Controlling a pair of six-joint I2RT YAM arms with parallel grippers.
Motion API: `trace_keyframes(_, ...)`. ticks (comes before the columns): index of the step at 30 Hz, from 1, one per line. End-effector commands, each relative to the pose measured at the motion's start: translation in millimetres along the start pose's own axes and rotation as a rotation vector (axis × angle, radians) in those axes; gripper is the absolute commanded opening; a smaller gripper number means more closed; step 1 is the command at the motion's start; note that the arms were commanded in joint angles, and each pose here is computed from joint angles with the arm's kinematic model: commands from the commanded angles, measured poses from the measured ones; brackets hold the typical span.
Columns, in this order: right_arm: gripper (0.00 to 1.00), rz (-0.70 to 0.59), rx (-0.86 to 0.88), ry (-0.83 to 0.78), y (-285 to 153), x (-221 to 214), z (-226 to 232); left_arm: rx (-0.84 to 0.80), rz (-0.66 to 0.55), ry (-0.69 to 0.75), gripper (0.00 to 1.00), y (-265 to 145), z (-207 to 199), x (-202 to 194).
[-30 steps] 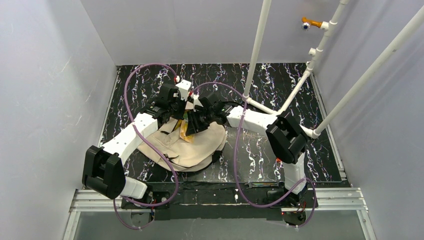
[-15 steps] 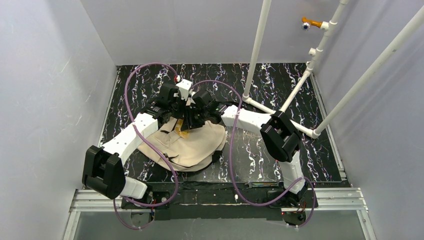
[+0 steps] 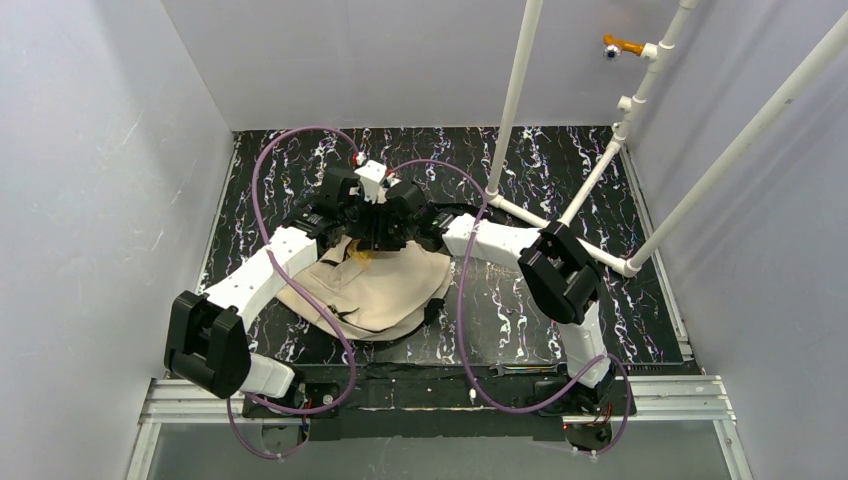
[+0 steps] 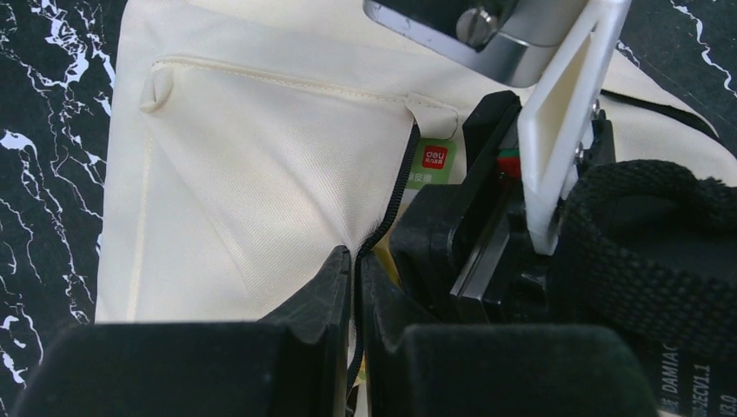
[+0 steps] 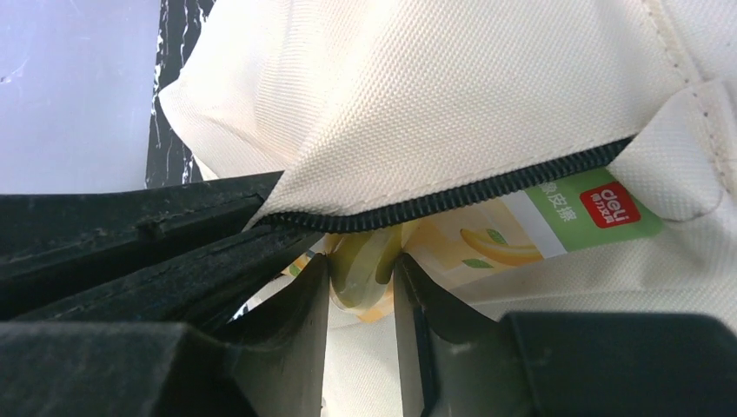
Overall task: Pack the student bag
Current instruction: Place the stationery in the student bag.
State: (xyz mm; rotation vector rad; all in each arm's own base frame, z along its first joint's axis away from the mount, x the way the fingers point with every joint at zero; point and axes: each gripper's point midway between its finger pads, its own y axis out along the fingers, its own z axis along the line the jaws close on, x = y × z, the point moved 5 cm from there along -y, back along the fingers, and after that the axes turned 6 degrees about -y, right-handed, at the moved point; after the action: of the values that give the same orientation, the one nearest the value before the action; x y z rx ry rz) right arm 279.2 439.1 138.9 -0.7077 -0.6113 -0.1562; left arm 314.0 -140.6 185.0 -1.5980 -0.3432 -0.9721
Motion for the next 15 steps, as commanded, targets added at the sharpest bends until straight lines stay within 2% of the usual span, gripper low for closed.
trace_keyframes(1,0.31,-0.152,-0.149,-0.073,12,30,-24,-0.084,-0.078,0.024,0.0,-19,-17,17)
trace_keyframes(4,0.4,-0.182,-0.154,-0.121,15,28,-17,-0.088,-0.101,0.022,0.0,-24,-17,20)
trace_keyframes(8,0.5,-0.202,0.225,0.058,5,33,9,-0.049,-0.117,0.003,0.0,-24,-13,20)
trace_keyframes(10,0.63,-0.247,0.3,0.109,-10,36,11,-0.007,-0.115,-0.01,0.0,-21,-8,19)
trace_keyframes(12,0.72,-0.287,0.371,0.114,-23,37,9,0.009,-0.105,-0.022,0.0,-18,-7,19)
trace_keyframes(15,0.77,-0.285,0.417,0.154,-33,33,-1,-0.004,-0.081,-0.028,0.0,-13,-9,17)
